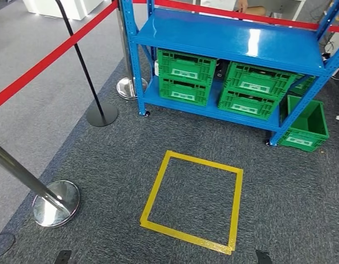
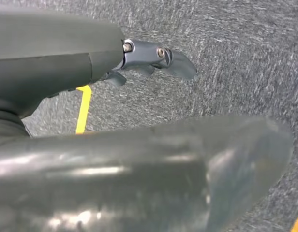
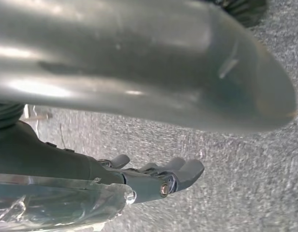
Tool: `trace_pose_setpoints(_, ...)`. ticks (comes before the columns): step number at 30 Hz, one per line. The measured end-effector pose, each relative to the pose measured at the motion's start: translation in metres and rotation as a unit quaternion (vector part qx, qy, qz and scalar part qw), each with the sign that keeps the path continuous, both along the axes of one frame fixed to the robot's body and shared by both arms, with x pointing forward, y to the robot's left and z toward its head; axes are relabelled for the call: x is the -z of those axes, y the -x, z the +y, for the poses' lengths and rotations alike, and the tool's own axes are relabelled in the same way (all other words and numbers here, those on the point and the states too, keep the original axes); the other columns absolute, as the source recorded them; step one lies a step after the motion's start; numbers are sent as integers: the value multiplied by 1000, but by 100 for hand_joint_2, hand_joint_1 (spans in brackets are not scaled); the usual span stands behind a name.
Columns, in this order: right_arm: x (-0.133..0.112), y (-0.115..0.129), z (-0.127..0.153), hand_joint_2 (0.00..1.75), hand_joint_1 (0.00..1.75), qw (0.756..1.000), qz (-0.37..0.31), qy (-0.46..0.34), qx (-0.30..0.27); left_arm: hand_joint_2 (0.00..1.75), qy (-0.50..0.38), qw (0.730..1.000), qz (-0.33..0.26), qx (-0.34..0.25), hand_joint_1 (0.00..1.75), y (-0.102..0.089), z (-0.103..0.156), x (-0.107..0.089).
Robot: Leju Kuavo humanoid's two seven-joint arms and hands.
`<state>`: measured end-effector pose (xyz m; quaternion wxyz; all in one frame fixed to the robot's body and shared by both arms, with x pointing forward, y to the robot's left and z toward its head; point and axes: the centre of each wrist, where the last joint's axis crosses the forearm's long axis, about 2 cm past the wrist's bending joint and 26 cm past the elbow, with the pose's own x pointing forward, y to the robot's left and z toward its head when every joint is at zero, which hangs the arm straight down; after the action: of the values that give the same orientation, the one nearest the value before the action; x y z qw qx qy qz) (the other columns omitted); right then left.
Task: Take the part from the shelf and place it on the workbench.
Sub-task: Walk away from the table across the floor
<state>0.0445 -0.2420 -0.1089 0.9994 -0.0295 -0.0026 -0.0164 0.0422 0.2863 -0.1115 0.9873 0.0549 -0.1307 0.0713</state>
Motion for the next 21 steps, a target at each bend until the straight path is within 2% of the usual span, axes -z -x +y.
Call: trace_pose_setpoints(21,0,-3,-1,0,0,1000,-2,1,1,0,0,1000,-1,1,0,-1,0,0)
